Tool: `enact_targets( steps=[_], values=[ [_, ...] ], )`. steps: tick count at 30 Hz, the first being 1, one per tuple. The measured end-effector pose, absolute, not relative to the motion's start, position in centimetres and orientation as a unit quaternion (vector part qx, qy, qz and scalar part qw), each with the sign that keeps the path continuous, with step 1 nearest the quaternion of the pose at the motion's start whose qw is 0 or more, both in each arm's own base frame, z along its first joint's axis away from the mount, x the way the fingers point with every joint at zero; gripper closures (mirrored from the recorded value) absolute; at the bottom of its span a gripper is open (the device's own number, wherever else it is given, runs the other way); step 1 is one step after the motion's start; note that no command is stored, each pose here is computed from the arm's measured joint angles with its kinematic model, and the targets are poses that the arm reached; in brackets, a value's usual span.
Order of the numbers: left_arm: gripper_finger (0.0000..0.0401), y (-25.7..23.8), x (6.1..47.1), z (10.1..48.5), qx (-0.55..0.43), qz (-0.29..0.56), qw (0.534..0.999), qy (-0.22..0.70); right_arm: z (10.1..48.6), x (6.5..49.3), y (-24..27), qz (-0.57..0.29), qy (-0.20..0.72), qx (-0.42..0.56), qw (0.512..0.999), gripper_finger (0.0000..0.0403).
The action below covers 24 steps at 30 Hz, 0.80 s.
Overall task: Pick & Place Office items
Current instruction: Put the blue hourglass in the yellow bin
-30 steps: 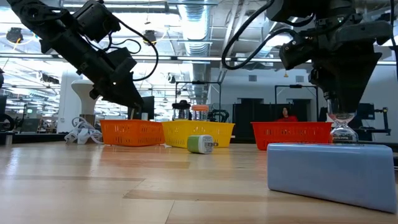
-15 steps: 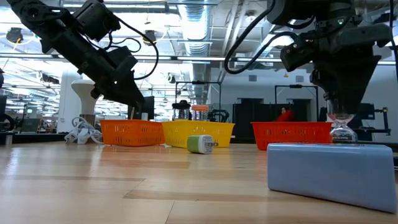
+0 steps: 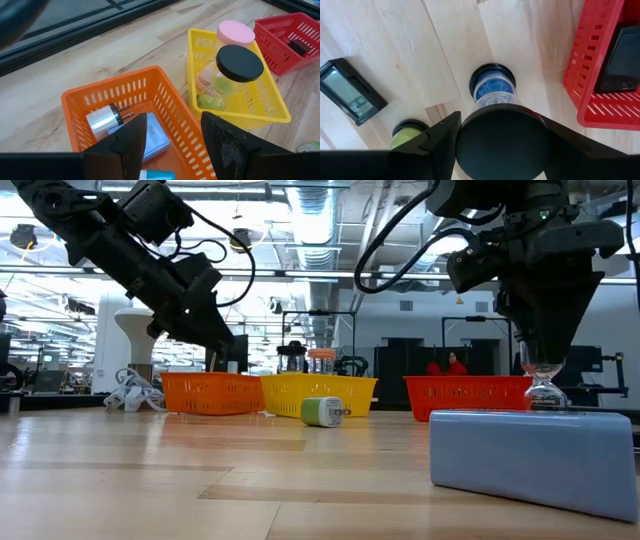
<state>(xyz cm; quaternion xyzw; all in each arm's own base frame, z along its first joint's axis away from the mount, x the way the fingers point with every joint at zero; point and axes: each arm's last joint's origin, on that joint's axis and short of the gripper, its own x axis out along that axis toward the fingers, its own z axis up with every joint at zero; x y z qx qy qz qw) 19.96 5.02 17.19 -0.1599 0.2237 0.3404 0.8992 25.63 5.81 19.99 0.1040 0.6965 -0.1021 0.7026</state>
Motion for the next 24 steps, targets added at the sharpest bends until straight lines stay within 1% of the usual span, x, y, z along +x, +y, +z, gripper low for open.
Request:
enact_targets(
  steps=[5,12,16,20,24],
  values=[
    [0.0220,5.02,19.97,17.21,-0.160,0.340,0.899,0.223,20.00,25.63,5.79,-0.099,0.697,0.101,0.703,0.0205],
    [0.0220,5.02,20.01,17.27,-0.161,0.340,0.900,0.219,20.01,25.73,5.81,-0.098,0.694,0.102,0.706,0.0204],
    [0.0220,5.03,20.04,17.32,-0.161,0.340,0.901,0.217,20.01,25.86,5.84,-0.096,0.689,0.104,0.711,0.0192],
    [0.0220,5.03,20.04,17.32,-0.161,0.339,0.901,0.216,20.01,25.87,5.81,-0.096,0.689,0.104,0.711,0.0204],
    [0.0220,5.03,20.05,17.33,-0.161,0.339,0.901,0.216,20.01,25.87,5.81,-0.102,0.688,0.110,0.710,0.0202]
  ],
)
